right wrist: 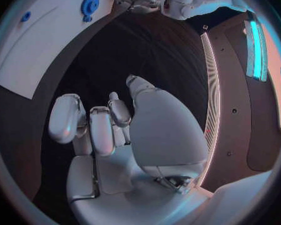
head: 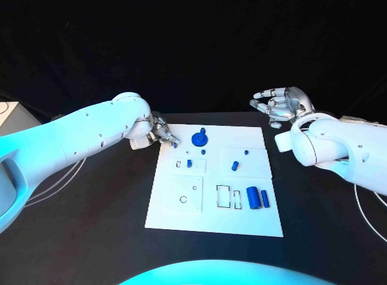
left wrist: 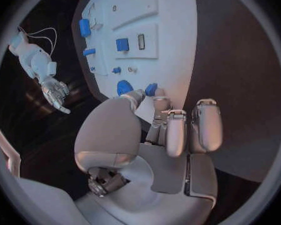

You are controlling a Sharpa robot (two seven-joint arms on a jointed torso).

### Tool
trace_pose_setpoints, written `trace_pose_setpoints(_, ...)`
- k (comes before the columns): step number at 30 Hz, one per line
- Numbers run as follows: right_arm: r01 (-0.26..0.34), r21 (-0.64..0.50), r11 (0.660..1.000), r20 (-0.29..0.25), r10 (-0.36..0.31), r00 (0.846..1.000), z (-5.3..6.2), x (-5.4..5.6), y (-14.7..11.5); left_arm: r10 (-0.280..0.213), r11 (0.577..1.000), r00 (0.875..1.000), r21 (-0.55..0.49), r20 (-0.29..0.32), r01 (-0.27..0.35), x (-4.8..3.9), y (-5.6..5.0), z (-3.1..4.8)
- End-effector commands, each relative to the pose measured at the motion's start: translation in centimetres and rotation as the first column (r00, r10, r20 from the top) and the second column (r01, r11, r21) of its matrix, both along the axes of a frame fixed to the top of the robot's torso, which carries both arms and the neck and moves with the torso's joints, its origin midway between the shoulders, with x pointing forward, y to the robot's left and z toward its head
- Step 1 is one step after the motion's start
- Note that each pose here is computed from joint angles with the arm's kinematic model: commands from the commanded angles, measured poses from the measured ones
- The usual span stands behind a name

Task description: Assemble the parts on the task board

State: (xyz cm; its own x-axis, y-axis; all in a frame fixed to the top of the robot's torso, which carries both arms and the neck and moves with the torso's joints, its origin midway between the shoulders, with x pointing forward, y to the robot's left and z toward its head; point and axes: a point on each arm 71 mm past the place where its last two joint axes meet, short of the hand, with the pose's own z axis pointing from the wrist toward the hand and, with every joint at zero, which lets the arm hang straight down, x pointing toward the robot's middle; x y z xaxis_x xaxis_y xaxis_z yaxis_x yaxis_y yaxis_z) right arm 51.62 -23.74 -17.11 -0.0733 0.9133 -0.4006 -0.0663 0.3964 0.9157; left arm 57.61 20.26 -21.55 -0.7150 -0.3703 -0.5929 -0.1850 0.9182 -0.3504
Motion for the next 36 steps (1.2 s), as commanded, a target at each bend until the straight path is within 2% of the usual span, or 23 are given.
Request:
trace_pose_setpoints(1,-0.015,0.0,1.0,0.009,0.015,1.0,0.05,-0.03,0.16,-0.016,1.0,1.0,-0.014,-0.012,0.016,-0.06,-0.34,-0.1)
trace_pose_setpoints(17,-0.015,-0.001,1.0,0.008,0.015,1.0,0.04,-0.01,0.13,-0.017,1.0,1.0,-0.017,-0.015,0.017,-0.05,-0.39,-0.2)
trace_pose_setpoints(36,-0.013,-0.002,1.0,0.006,0.013,1.0,0.0,0.07,-0.01,0.025,0.995,1.0,-0.101,-0.001,-0.025,-0.42,-0.14,0.12)
